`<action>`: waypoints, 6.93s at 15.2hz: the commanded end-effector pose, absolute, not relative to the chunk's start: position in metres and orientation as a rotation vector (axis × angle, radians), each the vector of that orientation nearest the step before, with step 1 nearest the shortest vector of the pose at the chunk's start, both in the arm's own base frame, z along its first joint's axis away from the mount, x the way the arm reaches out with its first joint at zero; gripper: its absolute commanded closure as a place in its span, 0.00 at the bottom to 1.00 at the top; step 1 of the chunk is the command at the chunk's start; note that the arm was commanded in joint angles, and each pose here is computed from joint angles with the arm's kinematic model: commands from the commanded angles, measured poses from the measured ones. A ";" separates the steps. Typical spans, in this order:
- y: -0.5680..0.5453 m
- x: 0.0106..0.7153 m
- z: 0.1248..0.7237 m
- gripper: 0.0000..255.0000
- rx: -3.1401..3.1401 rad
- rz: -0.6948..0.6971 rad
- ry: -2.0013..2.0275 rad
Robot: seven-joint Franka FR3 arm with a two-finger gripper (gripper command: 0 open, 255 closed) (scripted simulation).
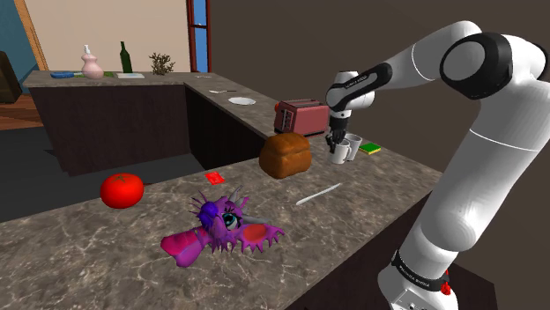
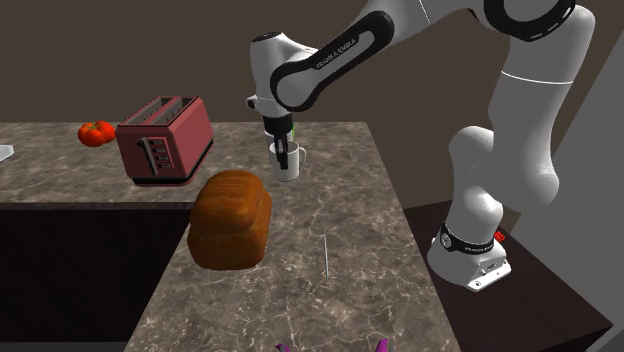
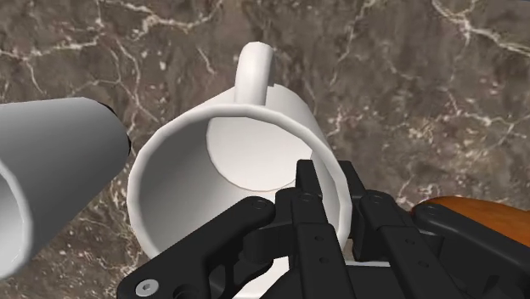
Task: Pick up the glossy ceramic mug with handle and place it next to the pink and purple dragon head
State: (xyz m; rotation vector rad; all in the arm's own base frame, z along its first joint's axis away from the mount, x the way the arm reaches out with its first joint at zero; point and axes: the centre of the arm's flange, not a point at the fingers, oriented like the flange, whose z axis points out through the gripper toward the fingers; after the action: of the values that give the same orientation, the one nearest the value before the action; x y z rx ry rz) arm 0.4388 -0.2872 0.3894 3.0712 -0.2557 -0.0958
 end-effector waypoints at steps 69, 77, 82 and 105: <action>0.121 0.527 0.570 1.00 3.071 -0.096 -0.256; 0.121 0.527 0.528 1.00 3.071 -0.096 -0.256; 0.121 0.527 0.502 1.00 3.071 -0.096 -0.256; 0.121 0.527 0.380 1.00 3.071 -0.096 -0.256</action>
State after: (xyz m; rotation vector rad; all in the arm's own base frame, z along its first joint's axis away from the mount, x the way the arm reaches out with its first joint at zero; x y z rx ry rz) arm 0.5280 0.1200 0.3847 3.0709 -0.2557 -0.0972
